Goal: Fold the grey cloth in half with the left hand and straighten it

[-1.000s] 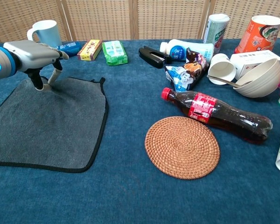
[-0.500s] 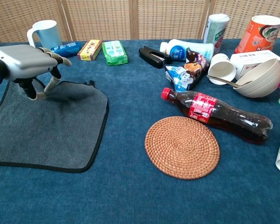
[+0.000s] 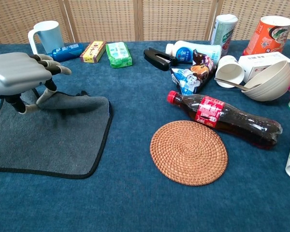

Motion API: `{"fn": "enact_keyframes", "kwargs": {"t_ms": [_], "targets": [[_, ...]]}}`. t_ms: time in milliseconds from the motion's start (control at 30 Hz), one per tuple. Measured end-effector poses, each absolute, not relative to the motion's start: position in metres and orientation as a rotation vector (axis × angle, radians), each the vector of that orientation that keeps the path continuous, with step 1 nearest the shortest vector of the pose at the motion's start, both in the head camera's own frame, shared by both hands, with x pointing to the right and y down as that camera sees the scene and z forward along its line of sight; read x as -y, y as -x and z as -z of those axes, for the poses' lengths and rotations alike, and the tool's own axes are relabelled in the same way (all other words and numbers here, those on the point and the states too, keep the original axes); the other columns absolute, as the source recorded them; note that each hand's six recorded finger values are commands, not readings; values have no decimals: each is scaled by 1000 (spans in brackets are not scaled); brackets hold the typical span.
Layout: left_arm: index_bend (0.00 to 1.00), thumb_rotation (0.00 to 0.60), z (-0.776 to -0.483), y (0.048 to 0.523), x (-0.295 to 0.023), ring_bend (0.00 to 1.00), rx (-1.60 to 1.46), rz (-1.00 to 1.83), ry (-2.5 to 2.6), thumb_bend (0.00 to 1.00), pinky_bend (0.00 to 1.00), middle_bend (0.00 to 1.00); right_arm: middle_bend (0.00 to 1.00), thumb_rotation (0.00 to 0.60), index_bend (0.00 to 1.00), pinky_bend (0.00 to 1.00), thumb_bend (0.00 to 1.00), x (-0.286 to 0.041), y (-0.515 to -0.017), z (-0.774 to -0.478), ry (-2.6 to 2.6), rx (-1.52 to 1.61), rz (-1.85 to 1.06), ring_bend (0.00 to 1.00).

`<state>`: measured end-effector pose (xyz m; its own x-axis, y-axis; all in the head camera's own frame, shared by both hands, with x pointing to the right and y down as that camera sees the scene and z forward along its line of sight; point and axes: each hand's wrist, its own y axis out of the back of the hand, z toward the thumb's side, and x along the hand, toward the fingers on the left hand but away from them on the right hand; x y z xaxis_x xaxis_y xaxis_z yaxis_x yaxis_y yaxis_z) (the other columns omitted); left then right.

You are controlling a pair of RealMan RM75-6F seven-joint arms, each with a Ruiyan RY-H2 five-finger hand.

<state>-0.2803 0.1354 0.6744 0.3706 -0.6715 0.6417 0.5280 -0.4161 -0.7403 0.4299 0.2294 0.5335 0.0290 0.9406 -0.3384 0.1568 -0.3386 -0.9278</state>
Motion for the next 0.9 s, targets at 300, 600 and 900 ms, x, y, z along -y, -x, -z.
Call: {"fn": "enact_keyframes", "kwargs": {"t_ms": [300,600,900], "targets": [[612,600,-675,287,-155,0,-116,1307,1535,478,4,0,0,600,0,121,98,-230,-429,-533,1588,1144,-1377,0],[612,600,-675,292,-175,0,-123,1292,1635,478,4,0,0,600,0,120,97,-230,-429,-532,1590,1146,-1376,0],[613,600,-671,296,-193,0,-119,1250,1688,477,5,0,0,600,0,120,97,-230,-429,-532,1590,1147,-1373,0]]}}
